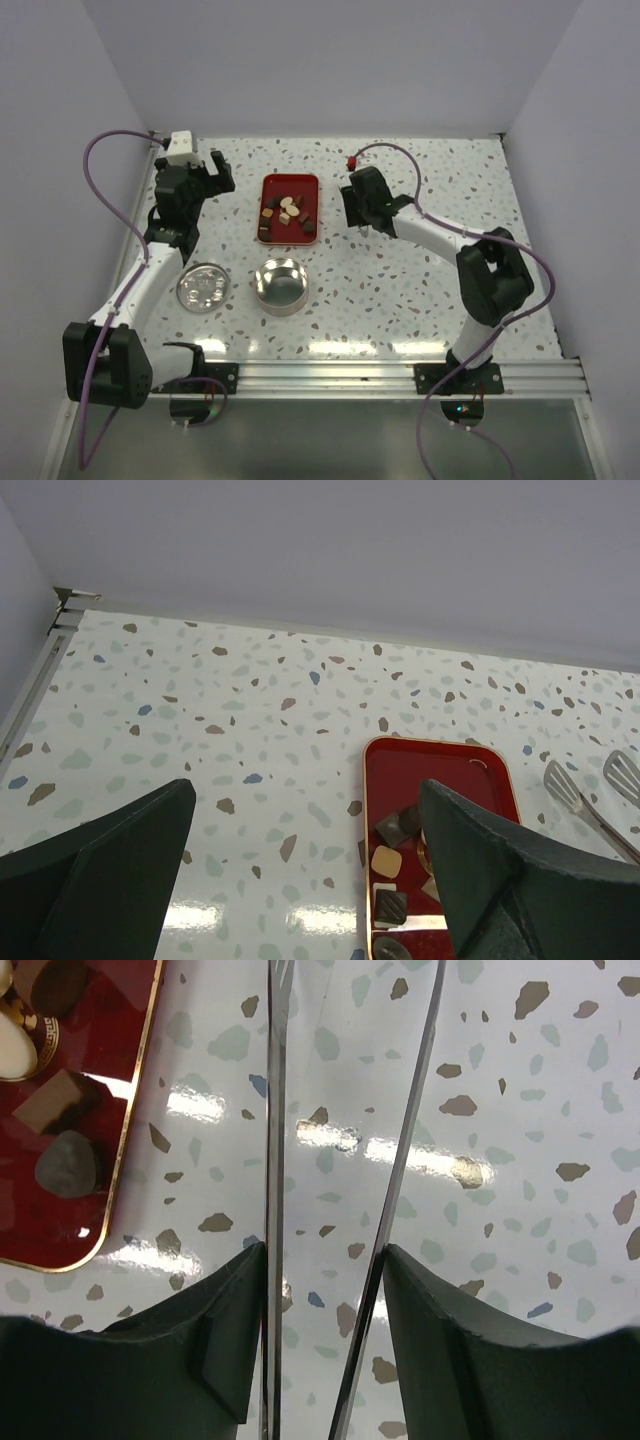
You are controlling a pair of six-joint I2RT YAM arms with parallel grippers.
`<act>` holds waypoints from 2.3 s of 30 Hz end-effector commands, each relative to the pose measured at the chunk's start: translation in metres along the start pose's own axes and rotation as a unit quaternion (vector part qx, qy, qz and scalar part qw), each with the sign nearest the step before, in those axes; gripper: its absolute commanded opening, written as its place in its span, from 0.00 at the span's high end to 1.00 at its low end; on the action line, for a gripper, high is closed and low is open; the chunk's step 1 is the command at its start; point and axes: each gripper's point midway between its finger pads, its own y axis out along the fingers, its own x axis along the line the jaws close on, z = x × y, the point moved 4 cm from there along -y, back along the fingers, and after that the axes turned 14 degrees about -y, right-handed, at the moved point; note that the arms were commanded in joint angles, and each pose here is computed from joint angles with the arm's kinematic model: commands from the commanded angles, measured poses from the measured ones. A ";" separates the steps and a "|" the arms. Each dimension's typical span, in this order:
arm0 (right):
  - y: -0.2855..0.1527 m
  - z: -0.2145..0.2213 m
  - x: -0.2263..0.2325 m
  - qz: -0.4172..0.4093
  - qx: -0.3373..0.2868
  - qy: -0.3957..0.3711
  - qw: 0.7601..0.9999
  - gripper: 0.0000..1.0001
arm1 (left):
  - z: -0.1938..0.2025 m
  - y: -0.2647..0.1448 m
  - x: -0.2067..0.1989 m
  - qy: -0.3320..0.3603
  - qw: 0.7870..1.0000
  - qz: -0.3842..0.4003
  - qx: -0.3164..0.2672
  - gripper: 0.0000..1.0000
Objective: Pack the chocolate
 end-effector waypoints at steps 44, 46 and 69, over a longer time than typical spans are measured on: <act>-0.069 -0.050 0.056 -0.224 -0.092 -0.003 0.970 0.51 | -0.008 0.000 -0.008 -0.008 1.000 0.020 -0.019 0.00; -0.064 -0.048 0.056 -0.218 -0.087 -0.002 0.972 0.52 | -0.007 0.000 -0.007 -0.008 1.000 0.019 -0.019 0.00; -0.027 -0.040 0.062 -0.194 -0.063 0.019 0.979 0.54 | -0.006 0.001 -0.006 -0.006 1.000 0.014 -0.017 0.00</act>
